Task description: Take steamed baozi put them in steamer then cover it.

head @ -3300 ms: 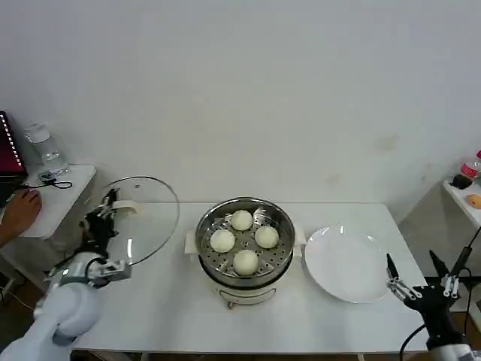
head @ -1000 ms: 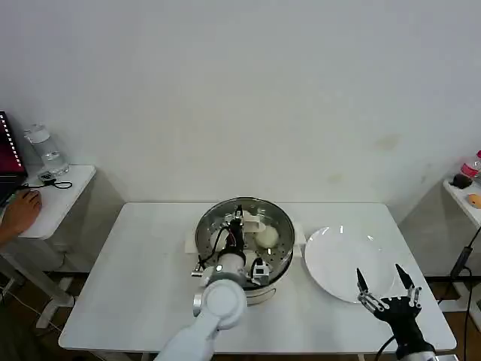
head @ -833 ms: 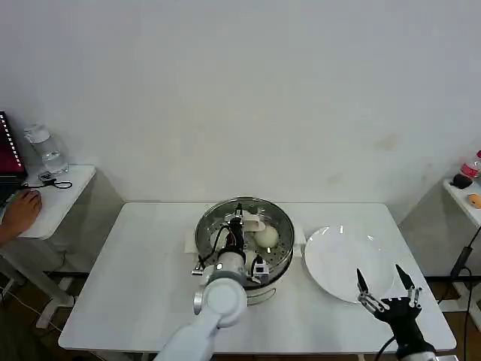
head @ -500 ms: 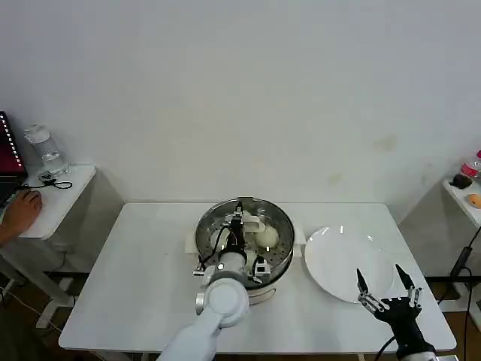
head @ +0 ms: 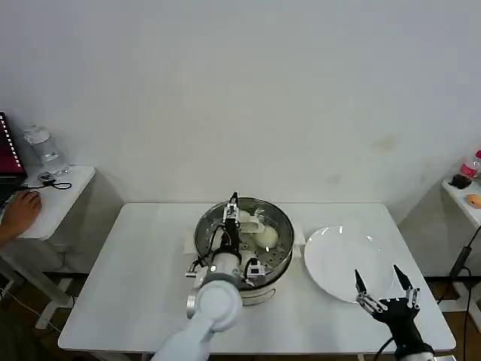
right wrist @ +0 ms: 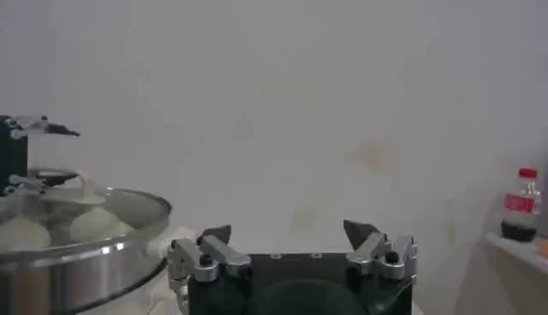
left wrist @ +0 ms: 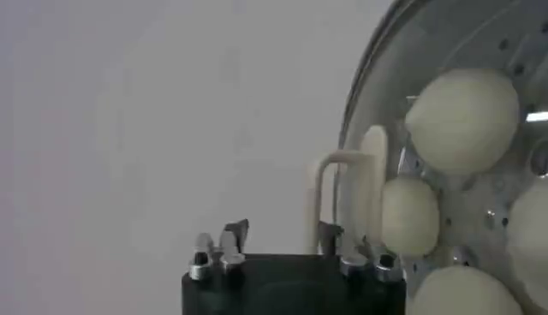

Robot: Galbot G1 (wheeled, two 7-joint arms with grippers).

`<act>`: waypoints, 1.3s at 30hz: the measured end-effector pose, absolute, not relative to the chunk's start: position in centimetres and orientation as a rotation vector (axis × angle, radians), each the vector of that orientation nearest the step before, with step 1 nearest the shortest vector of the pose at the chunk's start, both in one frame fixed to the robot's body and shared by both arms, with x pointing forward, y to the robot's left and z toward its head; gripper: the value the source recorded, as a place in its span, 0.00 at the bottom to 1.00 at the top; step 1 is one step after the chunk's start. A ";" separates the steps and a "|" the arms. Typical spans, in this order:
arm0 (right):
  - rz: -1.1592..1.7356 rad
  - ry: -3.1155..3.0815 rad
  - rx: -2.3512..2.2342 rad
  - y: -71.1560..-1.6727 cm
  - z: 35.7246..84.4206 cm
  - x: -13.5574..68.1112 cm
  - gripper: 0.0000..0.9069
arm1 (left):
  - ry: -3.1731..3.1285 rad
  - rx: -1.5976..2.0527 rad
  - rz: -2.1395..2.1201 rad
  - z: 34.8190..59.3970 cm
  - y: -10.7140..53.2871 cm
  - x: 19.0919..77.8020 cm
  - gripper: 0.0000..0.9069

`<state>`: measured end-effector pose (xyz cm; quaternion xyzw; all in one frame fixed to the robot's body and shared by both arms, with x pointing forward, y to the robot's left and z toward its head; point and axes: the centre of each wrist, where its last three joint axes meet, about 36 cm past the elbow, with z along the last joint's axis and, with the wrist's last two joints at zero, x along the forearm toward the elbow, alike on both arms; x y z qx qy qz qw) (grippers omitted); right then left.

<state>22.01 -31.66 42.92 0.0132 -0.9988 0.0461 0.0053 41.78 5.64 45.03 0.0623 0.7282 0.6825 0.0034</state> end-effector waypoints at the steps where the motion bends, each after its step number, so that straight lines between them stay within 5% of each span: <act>1: 0.145 -3.127 0.042 -31.6 42.9 22.0 1.00 | 2.283 0.203 2.136 45.0 5.7 41.5 1.00; 26: 0.144 -3.112 0.054 -31.3 42.3 21.9 1.00 | 2.310 0.304 1.966 47.6 10.9 35.6 1.00; 39: 0.142 -3.094 0.089 -31.0 41.7 21.7 1.00 | 2.596 0.194 1.266 48.5 18.0 33.1 1.00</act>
